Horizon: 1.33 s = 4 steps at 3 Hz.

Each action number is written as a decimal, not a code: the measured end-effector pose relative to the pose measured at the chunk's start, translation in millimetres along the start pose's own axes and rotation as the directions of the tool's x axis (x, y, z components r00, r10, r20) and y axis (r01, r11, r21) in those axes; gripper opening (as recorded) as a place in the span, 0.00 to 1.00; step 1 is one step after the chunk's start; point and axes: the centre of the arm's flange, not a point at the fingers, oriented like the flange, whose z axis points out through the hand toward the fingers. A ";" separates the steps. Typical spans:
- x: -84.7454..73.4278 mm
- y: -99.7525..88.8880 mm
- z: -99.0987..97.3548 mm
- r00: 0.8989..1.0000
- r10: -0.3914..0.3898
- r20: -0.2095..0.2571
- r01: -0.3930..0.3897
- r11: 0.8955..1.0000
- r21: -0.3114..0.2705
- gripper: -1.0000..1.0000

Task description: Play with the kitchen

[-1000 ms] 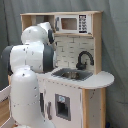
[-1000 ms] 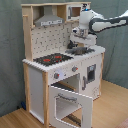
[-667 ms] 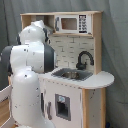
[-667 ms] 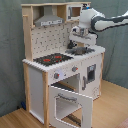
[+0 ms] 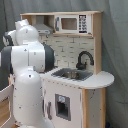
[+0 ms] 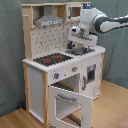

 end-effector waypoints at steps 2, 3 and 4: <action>48.1 -80.6 -31.4 0.990 -0.137 -0.043 0.134 0.988 -0.075 1.00; 75.0 -129.3 -31.2 0.971 -0.235 -0.034 0.229 0.965 -0.125 1.00; 94.4 -175.9 -34.0 0.946 -0.322 -0.024 0.313 0.932 -0.184 1.00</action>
